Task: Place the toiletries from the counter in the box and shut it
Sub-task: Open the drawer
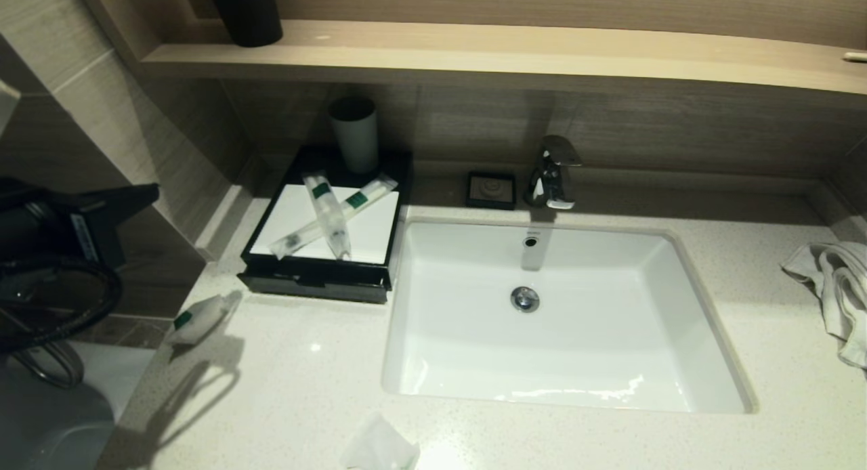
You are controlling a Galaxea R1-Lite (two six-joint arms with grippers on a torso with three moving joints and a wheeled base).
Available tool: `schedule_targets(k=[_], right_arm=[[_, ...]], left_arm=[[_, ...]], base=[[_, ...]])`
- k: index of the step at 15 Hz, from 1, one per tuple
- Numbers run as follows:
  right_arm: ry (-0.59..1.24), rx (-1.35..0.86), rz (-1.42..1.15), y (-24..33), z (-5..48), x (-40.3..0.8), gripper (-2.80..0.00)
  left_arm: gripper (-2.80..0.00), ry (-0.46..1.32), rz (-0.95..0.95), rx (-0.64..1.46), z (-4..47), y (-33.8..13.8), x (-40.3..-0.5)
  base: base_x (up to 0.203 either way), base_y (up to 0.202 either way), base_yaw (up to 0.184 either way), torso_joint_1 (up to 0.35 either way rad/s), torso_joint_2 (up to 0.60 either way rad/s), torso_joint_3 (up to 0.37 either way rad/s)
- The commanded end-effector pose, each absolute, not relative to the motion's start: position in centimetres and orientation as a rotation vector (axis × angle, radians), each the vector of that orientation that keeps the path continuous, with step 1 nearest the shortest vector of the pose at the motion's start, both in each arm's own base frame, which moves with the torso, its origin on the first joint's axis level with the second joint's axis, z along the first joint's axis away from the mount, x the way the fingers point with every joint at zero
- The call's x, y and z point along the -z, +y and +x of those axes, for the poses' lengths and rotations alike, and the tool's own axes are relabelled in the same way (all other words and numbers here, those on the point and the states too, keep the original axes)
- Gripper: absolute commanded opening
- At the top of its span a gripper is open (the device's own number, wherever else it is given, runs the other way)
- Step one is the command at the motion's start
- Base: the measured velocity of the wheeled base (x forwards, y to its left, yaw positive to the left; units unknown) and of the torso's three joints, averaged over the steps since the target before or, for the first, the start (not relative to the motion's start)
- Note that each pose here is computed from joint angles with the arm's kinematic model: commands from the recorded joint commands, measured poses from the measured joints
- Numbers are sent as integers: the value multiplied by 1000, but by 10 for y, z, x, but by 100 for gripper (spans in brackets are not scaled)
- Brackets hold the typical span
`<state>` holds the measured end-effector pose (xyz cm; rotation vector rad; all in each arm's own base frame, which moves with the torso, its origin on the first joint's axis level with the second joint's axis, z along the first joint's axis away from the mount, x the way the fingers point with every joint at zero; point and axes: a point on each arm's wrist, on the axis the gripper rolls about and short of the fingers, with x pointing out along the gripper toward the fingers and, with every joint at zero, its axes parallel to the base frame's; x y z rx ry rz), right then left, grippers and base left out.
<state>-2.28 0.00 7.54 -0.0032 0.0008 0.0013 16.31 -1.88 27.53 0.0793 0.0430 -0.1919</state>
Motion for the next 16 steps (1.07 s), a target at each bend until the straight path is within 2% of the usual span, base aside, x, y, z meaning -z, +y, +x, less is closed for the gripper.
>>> schedule_targets(k=[1, 16], right_arm=[[0, -2, -3, 0, -23, -75, -280], [0, 0, -4, 0, -23, -75, -280]], left_arm=[[-280, 67, 79, 204, 172, -22, -271], [-280, 120, 66, 225, 192, -28, -264]], base=[[0, 0, 0, 0, 0, 0], [0, 0, 0, 0, 0, 0]])
